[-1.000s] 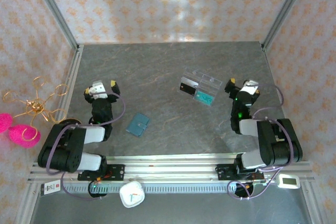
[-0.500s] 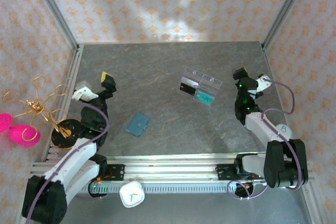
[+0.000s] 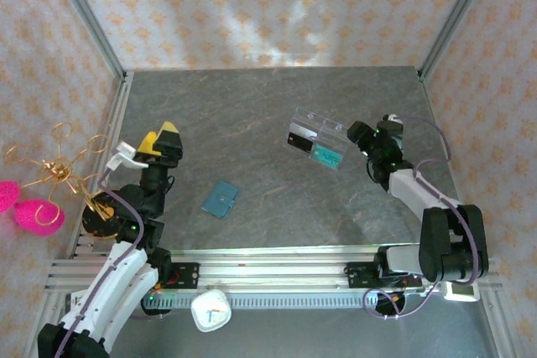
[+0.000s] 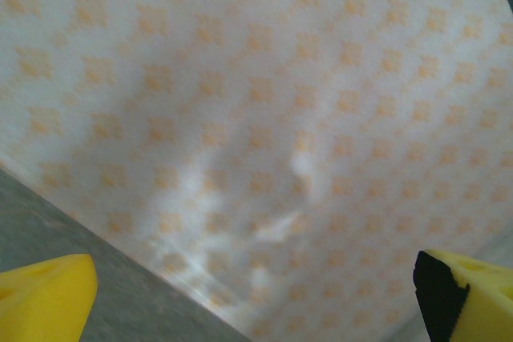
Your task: Take the credit cards out of the card holder
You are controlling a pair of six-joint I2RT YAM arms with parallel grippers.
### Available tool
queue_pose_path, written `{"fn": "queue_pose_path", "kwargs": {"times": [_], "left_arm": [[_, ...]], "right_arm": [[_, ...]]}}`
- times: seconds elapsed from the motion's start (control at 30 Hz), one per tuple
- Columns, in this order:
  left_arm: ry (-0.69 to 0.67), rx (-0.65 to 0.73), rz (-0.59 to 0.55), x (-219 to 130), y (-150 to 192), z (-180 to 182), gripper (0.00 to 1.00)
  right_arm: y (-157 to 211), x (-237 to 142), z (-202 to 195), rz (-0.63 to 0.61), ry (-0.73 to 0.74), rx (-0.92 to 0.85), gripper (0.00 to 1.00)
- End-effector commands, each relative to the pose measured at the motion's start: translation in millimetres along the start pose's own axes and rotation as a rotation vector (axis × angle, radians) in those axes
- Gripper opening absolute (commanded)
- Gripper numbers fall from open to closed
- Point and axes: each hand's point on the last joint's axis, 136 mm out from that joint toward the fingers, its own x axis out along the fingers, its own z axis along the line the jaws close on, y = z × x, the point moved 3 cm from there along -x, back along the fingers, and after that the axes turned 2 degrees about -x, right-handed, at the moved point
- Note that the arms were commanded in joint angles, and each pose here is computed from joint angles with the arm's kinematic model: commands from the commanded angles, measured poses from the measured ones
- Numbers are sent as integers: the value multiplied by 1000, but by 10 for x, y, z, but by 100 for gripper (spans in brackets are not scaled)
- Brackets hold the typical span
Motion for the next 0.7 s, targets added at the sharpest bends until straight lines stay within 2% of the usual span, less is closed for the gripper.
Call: {"fn": "queue_pose_path", "kwargs": {"times": [0.0, 0.13, 0.3, 0.4, 0.67], "left_arm": [[160, -125, 109, 18, 77, -304, 99], [207, -200, 143, 23, 113, -380, 99], [316, -221, 166, -28, 87, -572, 97], [288, -162, 216, 13, 135, -593, 90], [244, -97, 360, 42, 323, -589, 85]], "right_arm": [[78, 78, 53, 72, -12, -42, 73], [163, 146, 72, 106, -26, -67, 68], [233, 220, 91, 133, -28, -87, 63], [260, 285, 86, 145, -21, -92, 60], [457, 430, 145, 225, -22, -175, 42]]}}
